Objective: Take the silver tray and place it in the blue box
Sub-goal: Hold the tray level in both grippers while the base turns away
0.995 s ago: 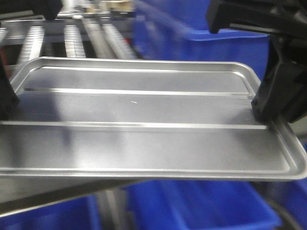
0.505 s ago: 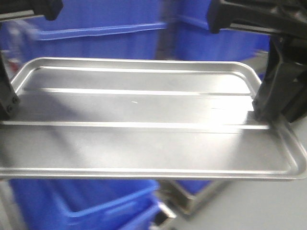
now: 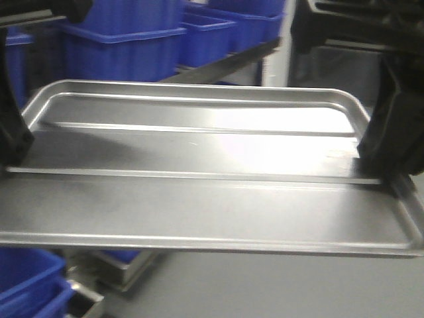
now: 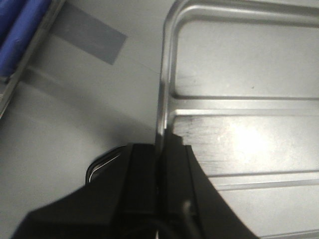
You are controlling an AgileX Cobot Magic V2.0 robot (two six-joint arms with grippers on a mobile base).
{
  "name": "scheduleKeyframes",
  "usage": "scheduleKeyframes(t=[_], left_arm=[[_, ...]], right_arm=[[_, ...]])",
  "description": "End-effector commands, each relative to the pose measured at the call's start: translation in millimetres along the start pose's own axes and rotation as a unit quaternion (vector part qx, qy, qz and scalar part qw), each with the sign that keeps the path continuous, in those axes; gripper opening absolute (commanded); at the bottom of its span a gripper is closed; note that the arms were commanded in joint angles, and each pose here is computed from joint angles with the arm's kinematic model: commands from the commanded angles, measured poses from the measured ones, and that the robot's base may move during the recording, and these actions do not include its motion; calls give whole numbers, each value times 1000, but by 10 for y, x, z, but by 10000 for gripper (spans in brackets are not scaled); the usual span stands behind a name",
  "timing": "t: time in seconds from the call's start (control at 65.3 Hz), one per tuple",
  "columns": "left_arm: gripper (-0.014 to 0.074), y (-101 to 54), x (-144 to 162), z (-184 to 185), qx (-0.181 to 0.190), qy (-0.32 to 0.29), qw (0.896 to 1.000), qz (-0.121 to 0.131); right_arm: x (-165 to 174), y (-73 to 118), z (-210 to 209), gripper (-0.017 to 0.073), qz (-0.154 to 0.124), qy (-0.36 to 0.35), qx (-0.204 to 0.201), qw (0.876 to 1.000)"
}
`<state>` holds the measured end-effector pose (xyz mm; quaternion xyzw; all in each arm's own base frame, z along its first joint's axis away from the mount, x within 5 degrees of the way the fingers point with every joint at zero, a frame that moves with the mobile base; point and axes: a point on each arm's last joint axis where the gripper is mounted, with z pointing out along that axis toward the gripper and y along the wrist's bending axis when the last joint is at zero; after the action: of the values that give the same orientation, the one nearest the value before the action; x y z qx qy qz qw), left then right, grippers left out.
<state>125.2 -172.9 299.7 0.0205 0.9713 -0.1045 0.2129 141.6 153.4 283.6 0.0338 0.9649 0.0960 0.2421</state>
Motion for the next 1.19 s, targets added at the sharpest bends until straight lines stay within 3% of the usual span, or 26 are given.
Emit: scheduleKeyframes(t=[0.0, 0.566, 1.179], left_arm=[[-104, 43, -52, -109, -11, -24, 1000, 6], [-104, 43, -52, -109, -11, -24, 1000, 6], [-104, 43, -52, -109, -11, -24, 1000, 6]], right_arm=[[-67, -91, -107, 58, -7, -20, 34, 999], [-24, -198, -120, 58, -5, 4, 93, 996], [-18, -211, -122, 58, -5, 7, 100, 995]])
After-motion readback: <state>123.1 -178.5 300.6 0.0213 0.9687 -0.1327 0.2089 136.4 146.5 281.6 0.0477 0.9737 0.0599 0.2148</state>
